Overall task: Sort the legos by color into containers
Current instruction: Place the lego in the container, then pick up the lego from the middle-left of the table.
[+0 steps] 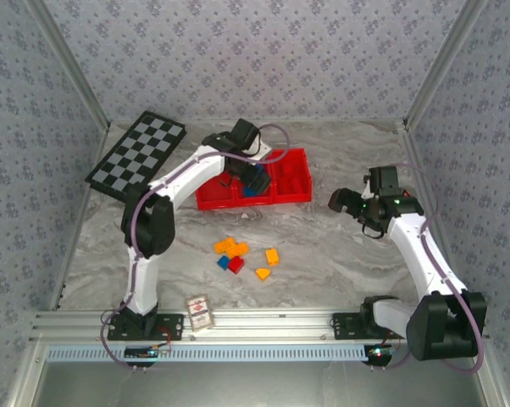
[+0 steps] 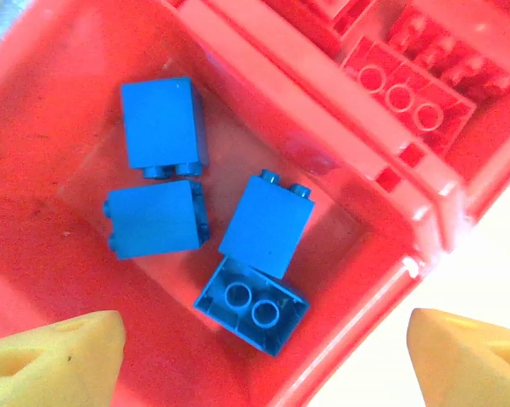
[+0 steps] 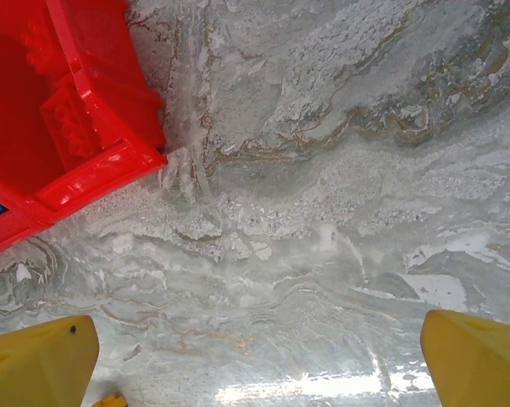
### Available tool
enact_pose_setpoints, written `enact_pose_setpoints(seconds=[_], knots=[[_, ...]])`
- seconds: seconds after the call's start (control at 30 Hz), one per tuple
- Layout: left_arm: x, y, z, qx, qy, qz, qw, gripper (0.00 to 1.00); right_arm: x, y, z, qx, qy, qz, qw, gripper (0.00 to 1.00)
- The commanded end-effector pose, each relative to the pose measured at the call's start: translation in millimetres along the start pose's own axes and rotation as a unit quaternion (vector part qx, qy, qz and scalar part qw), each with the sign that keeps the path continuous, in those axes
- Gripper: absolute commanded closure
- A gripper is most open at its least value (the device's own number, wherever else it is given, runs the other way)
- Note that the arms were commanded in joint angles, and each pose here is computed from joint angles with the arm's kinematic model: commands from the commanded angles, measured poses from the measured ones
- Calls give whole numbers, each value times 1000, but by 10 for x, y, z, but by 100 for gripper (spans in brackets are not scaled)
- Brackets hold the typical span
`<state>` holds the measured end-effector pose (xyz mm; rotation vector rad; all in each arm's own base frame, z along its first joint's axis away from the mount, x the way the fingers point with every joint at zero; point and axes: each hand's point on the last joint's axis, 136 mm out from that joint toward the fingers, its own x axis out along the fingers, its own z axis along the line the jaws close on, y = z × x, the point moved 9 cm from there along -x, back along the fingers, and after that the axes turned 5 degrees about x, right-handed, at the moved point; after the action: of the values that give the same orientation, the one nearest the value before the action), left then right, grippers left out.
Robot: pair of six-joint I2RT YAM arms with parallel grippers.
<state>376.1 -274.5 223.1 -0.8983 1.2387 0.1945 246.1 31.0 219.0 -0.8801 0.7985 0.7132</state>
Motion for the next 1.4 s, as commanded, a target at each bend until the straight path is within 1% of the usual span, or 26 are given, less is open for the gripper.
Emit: enact_pose_setpoints(seconds=[0.0,0.1,0.17,0.23,0.33,0.37,0.43,0.5,0.6,0.7,0.8,0.97,1.1,1.13,1.27,1.37], knots=[[-307,23,-255,-7,1,-23,1000,1,-25,-37,78,-11,-6,1,1000,0],[-395,161,-566,-5,-9,-8,1000,0,22,-36,100,-10,-6,4,1000,0],[-420,278,-724,-19,-30,11,999,0,52,-42,114,-9,-2,4,1000,0],[-449,398,-851,-66,-57,34,996,0,85,-44,117,-10,7,6,1000,0],[-445,564,-1080,-135,-50,57,988,0,111,-61,96,-9,26,7,1000,0],[-445,599,-1175,-146,-52,59,986,0,114,-67,92,-9,29,6,1000,0],[-476,657,-1354,-166,-88,65,980,1,121,-74,85,-9,36,5,999,0],[-491,690,-1496,-187,-114,66,974,3,126,-75,77,-9,36,6,999,0],[-421,765,-1665,-242,-96,68,963,11,125,-52,54,-5,33,10,999,0],[-336,857,-1781,-304,-52,64,949,18,109,-24,17,-7,12,10,1000,0],[-251,947,-1840,-347,-30,69,935,19,84,22,-50,-9,-2,5,1000,0],[-187,993,-1884,-368,-43,82,925,21,43,88,-207,-1,-10,-4,1000,0],[-43,994,-1977,-372,-29,104,922,22,81,191,-324,15,-21,8,1000,0],[-10,996,-1999,-373,-26,110,921,23,102,187,-322,12,-30,2,999,0],[81,1009,-2041,-370,-26,124,920,24,155,213,-369,18,-34,6,999,0],[121,1015,-2063,-367,-26,131,921,28,157,189,-374,18,-38,1,999,0]])
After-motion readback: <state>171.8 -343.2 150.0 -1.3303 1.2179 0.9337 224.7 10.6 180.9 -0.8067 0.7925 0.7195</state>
